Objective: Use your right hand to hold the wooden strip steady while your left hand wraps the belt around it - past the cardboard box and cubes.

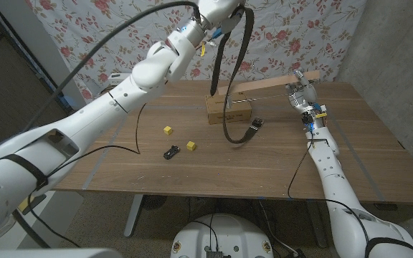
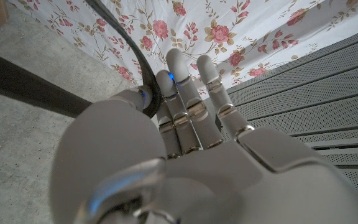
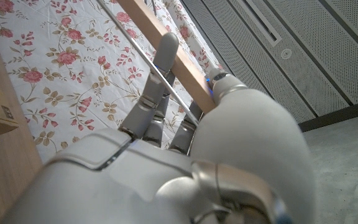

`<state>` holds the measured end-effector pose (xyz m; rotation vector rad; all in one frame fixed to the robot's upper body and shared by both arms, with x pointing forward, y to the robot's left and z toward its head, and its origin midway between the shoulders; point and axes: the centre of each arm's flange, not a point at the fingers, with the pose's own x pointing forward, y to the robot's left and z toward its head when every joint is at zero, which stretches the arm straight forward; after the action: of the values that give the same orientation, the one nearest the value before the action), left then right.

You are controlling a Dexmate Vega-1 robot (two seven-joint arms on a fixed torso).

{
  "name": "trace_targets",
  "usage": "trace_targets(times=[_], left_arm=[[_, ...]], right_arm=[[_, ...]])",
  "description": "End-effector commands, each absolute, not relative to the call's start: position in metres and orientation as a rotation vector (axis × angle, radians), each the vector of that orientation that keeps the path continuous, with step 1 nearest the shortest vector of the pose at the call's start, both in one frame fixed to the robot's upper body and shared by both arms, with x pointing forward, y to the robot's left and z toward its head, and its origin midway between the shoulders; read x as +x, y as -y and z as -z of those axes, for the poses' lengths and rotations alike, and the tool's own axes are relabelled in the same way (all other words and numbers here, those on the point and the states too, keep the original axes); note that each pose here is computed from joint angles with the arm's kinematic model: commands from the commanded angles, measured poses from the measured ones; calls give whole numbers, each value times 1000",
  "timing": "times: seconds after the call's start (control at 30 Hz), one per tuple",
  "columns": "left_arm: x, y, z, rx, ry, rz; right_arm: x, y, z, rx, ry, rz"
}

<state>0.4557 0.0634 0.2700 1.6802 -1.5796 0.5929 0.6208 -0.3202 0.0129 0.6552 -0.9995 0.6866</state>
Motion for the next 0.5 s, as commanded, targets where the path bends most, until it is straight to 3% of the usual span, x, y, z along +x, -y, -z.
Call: trace_targets(times=[0.03,0.23,0.5], left_arm=[[435,-52,-282,1566,1623,-346],[413,-50,-279,1493,1669,-243],[400,-51,-277,1540,1746,-402]], right_arm=[[625,321,-9,700,998,-485],[632,314,-12,697,982,-485],[629,298,-21,655,990,-599]])
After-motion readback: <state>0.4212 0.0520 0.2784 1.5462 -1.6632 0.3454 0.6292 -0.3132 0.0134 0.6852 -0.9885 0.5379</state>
